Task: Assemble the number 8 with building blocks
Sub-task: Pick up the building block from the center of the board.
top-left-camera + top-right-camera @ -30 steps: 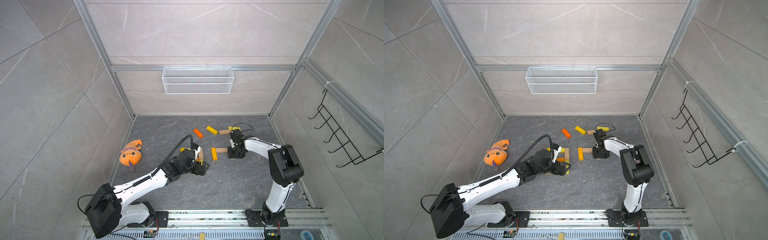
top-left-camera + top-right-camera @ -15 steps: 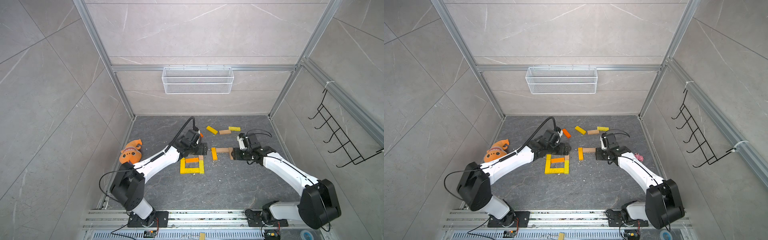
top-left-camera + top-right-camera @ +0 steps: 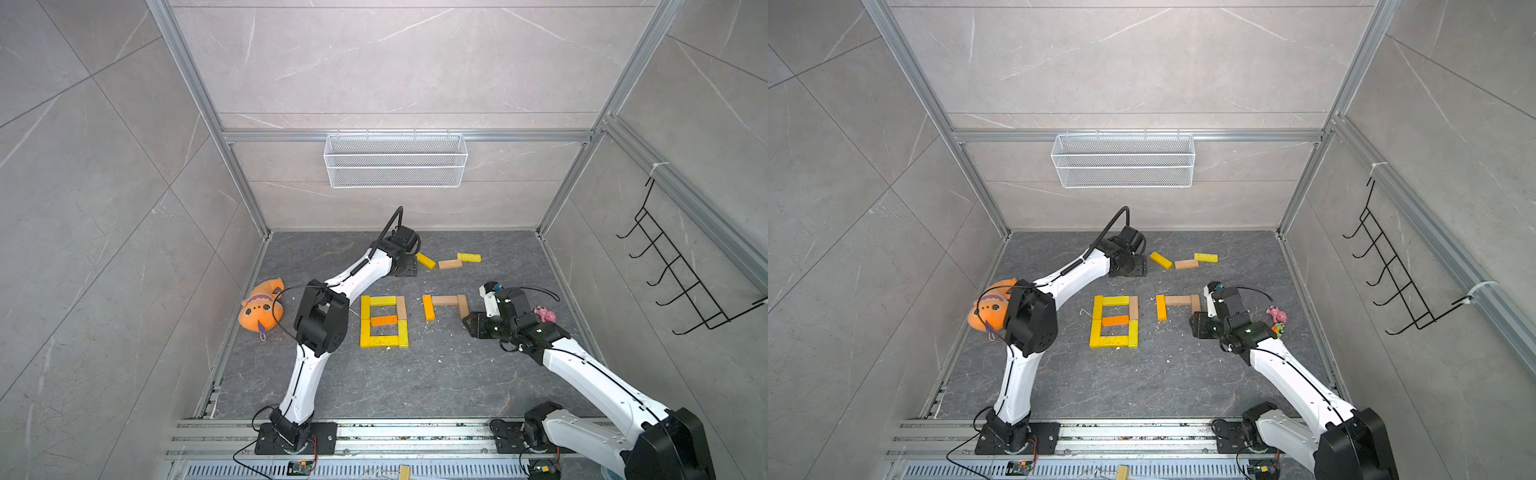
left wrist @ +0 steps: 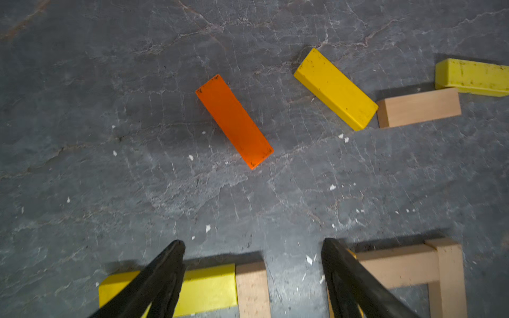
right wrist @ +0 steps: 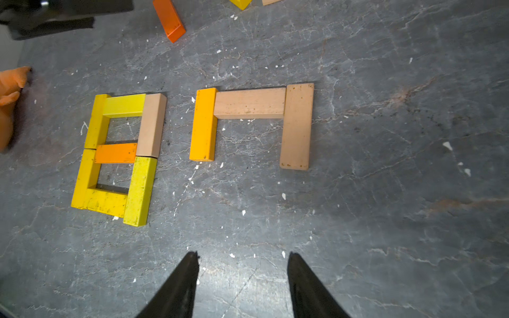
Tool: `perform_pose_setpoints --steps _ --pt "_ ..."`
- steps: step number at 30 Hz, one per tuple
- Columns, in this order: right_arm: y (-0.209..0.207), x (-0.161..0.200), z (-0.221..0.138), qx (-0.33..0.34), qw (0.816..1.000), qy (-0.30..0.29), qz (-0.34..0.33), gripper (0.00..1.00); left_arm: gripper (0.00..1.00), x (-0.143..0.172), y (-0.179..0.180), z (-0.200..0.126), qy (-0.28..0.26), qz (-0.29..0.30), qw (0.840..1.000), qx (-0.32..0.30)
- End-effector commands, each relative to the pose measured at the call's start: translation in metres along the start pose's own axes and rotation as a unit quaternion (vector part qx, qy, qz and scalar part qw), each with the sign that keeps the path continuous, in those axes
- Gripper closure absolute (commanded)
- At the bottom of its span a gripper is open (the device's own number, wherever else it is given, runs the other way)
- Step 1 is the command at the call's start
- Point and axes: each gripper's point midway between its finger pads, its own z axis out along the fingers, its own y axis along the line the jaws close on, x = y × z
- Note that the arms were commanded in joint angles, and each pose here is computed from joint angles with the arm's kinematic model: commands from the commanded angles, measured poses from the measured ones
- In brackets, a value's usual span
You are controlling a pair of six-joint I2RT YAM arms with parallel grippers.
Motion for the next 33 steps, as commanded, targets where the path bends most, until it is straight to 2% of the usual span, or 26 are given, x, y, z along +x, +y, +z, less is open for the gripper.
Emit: perform_pose_setpoints --steps 1,4,19,26,33 --pt "0.006 0.001 -0.002 -0.017 1.000 -0.011 0.009 0.44 0.20 -0.007 0.012 0.009 0.007 -0.022 0.999 -0.028" --pt "0.005 0.004 0.000 -0.014 1.000 -0.006 0.010 0.44 0.21 -0.009 0.010 0.034 0.013 -0.053 0.998 -0.017" --pt "0.015 0.010 -0.008 -0.024 1.000 -0.006 0.001 0.44 0.27 -0.016 0.021 0.087 0.018 -0.136 0.991 0.000" --pt "0.014 0.015 -0.006 -0.015 1.000 -0.001 -0.003 0.44 0.30 -0.016 0.027 0.100 0.024 -0.135 0.990 -0.014" --pt "0.011 0.021 -0.002 -0.009 1.000 0.005 -0.003 0.44 0.37 -0.008 0.027 0.108 0.036 -0.119 0.992 -0.013"
